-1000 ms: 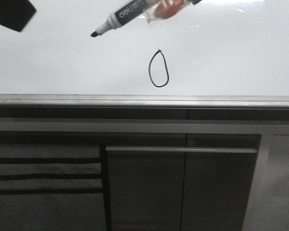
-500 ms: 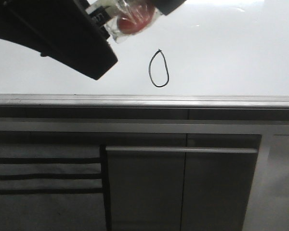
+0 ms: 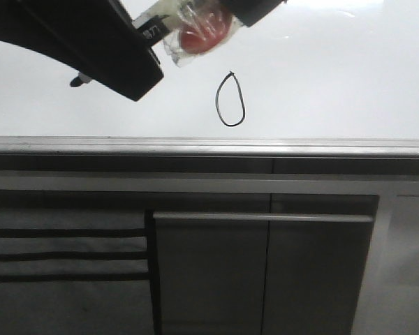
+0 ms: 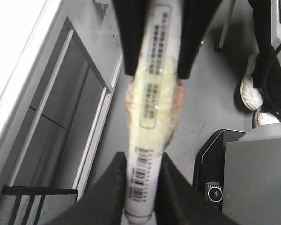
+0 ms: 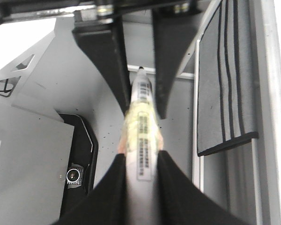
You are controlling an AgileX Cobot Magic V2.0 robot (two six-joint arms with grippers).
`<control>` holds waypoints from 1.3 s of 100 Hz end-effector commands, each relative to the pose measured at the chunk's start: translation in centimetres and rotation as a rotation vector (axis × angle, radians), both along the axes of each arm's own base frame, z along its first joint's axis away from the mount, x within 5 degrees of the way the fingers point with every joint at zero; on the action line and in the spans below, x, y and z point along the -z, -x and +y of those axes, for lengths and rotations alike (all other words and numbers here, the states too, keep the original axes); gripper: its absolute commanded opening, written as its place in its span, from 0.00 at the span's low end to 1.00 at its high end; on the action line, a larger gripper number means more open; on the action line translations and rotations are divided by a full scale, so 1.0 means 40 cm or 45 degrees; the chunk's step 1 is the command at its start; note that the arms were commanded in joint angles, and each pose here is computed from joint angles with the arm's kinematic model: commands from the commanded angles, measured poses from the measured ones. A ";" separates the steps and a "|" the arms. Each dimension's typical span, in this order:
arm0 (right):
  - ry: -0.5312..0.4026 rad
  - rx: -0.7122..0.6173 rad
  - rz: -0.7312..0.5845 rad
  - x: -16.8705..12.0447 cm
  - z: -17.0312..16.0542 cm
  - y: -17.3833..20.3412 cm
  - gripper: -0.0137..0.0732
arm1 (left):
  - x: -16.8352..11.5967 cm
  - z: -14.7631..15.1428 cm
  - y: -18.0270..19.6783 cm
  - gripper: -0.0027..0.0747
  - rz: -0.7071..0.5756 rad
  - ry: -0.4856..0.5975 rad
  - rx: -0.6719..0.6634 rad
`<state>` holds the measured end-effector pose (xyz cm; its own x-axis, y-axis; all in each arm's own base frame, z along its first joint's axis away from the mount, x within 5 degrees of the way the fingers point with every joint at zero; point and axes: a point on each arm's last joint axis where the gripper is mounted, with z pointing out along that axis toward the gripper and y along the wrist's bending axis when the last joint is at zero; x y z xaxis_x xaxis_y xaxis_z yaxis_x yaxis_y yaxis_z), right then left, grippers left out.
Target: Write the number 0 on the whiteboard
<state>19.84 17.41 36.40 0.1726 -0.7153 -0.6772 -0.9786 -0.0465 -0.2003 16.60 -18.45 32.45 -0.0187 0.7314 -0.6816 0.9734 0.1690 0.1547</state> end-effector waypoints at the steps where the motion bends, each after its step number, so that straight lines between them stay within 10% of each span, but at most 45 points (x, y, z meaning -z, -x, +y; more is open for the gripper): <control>1: -0.097 -0.001 -0.033 -0.044 0.000 0.018 0.29 | -0.047 -0.005 0.003 0.09 -0.065 0.101 -0.020; 17: -0.076 0.012 -0.035 -0.046 -0.006 0.019 0.55 | -0.047 -0.005 0.002 0.01 -0.065 0.106 -0.028; 31: -0.027 0.185 -0.044 -0.079 -0.056 0.014 0.56 | -0.054 0.009 -0.027 0.01 -0.120 0.130 -0.142; 76: -0.237 1.008 0.092 -0.069 -0.263 0.060 0.56 | 0.009 0.174 -0.236 0.01 -0.443 0.710 -1.244; 130: -0.273 1.053 0.051 -0.045 -0.270 0.070 0.56 | 0.105 0.115 -0.389 0.01 -0.362 0.650 -1.377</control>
<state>17.04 6.70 36.87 -0.4198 -0.5043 -0.7546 -0.7154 0.6955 -0.0668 31.44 -13.69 25.65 -0.3234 0.1386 -0.9361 0.2597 0.9642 0.0531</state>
